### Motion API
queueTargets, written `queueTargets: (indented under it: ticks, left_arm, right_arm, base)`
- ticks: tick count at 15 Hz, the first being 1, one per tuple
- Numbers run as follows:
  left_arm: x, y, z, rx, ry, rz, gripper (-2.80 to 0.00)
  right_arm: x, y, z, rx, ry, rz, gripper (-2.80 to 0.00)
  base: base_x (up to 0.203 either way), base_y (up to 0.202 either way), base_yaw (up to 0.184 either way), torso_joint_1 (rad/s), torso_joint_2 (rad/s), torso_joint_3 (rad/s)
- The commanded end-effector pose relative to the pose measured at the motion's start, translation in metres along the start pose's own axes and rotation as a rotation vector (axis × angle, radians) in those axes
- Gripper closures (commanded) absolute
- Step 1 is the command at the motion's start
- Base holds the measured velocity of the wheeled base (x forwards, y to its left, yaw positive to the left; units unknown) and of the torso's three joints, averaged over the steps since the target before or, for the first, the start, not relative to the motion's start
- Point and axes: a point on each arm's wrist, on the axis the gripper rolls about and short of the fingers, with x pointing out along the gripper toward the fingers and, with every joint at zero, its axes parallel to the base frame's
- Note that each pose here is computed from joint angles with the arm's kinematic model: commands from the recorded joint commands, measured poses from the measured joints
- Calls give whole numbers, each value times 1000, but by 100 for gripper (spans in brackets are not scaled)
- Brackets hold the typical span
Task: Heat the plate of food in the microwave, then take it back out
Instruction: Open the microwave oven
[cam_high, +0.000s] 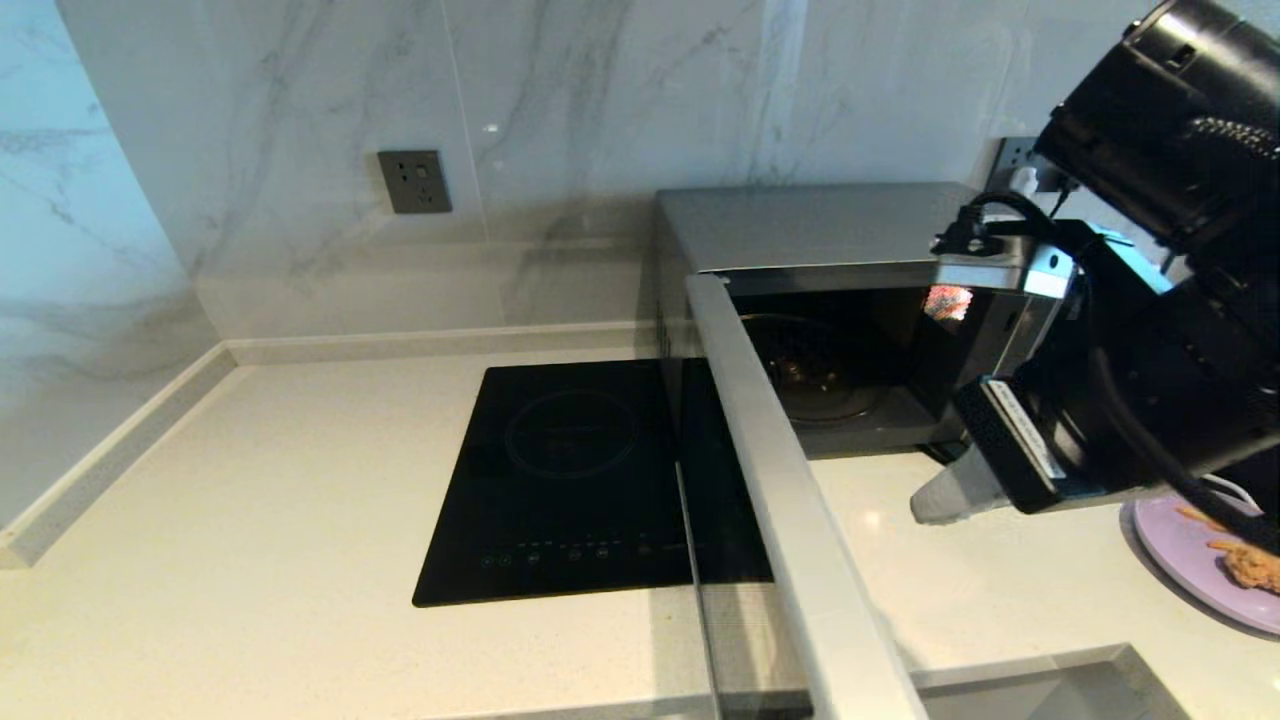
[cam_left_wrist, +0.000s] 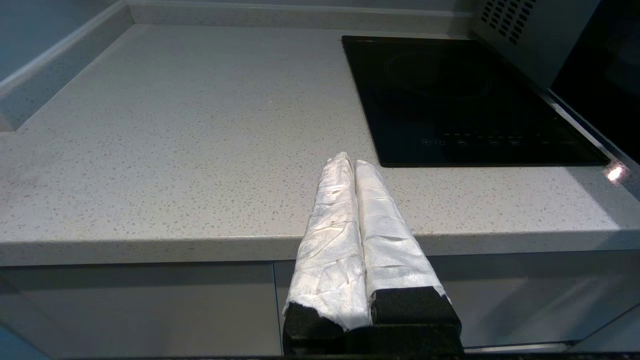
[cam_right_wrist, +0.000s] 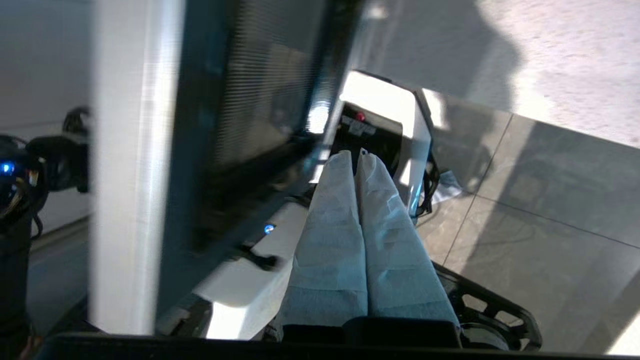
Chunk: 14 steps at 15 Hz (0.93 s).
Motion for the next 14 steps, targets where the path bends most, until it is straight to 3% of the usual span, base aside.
queueTargets:
  ticks: [1,14]
  left_arm:
    - [0,0,0,-1,1,0,0]
    - [0,0,0,-1,1,0,0]
  right_arm:
    - [13,9,1,-19,41,-4,0]
    - [12,24,-1,-15,51,51,0]
  base:
    - [0,0,0,0,0,0]
    - [0,0,0,0,0,0]
